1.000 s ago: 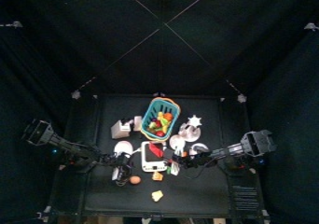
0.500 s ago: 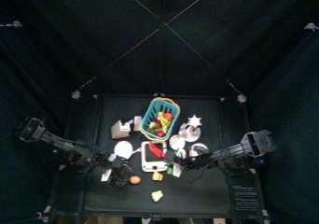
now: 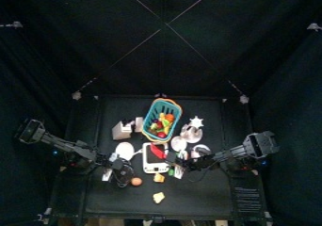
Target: Grab pot lid
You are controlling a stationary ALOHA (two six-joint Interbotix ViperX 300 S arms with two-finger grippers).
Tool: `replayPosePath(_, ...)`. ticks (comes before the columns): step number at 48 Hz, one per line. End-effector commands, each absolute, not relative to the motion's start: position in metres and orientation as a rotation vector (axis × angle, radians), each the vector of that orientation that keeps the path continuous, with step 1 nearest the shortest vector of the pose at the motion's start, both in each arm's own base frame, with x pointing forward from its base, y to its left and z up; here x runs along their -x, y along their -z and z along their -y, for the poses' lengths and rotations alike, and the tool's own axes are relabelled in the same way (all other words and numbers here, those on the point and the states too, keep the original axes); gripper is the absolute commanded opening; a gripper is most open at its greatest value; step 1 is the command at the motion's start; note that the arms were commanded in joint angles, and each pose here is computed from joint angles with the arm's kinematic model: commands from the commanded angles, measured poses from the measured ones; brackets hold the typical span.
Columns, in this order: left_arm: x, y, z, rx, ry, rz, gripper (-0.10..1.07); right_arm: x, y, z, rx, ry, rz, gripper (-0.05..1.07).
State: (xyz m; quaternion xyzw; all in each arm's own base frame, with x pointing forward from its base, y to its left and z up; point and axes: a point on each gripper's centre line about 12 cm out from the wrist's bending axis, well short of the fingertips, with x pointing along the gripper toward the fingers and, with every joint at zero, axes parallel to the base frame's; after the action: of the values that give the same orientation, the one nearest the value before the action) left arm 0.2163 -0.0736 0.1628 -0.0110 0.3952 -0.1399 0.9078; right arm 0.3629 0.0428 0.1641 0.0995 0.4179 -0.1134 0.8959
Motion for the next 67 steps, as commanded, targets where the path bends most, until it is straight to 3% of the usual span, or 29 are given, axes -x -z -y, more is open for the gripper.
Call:
replayPosePath(1, -0.22, -0.165, 0.072, 0.021, 0.279, -0.792, 0.86, -0.368, -0.176, -0.044, -0.219, 0.226, -0.83, 0.71)
replayPosePath(25, -0.217, -0.149, 0.068, 0.02, 0.255, -0.795, 0.85, -0.369, -0.172, -0.042, -0.216, 0.233, -0.84, 0.71)
replayPosePath(41, -0.215, -0.147, 0.067, 0.018, 0.252, -0.796, 0.65, -0.369, -0.172, -0.041, -0.218, 0.236, -0.84, 0.71)
replayPosePath(48, -0.22, -0.151, 0.065, 0.022, 0.238, -0.776, 0.6, -0.369, -0.172, -0.041, -0.215, 0.234, -0.839, 0.71)
replayPosePath(67, -0.225, -0.17, 0.067, 0.025, 0.255, -0.736, 0.6, -0.369, -0.172, -0.042, -0.212, 0.232, -0.842, 0.71)
